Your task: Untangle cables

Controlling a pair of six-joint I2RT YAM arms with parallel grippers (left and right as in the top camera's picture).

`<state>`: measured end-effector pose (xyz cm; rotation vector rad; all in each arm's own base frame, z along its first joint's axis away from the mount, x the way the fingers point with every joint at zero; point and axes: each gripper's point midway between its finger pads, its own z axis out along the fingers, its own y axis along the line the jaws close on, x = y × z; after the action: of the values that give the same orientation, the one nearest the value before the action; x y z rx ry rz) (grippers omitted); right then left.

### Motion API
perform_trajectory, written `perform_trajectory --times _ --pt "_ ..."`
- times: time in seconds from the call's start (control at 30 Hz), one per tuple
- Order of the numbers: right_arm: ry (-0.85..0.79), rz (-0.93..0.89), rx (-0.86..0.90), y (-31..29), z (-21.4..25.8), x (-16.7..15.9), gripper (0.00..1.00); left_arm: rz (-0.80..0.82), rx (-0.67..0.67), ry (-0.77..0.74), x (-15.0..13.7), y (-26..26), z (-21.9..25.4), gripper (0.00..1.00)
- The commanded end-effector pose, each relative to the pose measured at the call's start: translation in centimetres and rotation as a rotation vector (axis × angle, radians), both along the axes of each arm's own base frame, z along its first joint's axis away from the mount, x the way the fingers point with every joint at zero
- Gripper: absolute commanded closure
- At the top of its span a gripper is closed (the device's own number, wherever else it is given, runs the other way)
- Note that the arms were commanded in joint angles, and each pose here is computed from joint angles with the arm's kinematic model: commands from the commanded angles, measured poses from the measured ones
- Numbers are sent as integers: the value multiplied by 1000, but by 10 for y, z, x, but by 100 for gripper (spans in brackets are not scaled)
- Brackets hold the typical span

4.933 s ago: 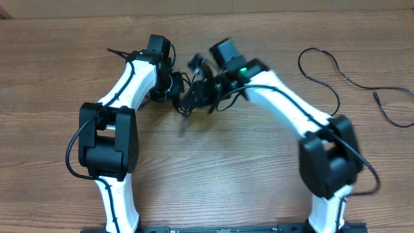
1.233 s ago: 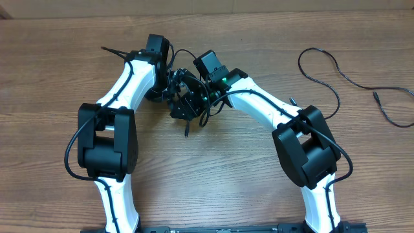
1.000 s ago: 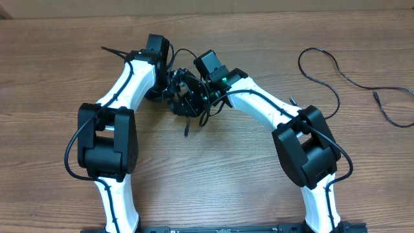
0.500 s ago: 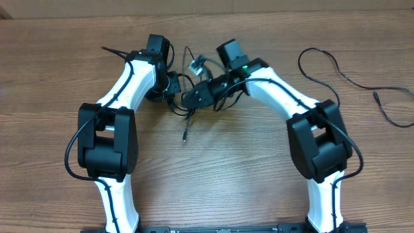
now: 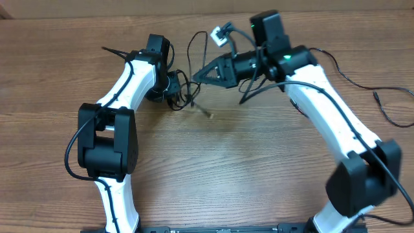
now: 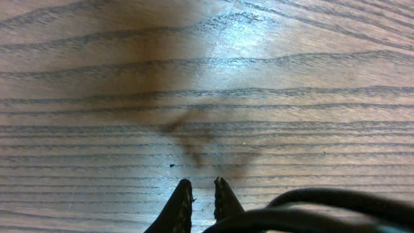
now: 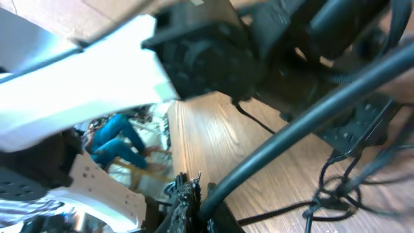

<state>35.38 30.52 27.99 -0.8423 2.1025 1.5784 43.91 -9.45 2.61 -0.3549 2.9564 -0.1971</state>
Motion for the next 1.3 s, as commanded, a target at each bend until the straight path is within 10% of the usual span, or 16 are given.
perform_trajectory --times 0.0,0.73,1.27 --pt "-76 -32 26 -14 38 -4 96 14 -4 -9 0 -1 3 94" --pt "29 -179 79 -85 77 -1 96 14 -4 -9 1 -1 3 94" --pt "155 -867 -855 -221 -77 37 96 21 45 -13 1 8 3 96"
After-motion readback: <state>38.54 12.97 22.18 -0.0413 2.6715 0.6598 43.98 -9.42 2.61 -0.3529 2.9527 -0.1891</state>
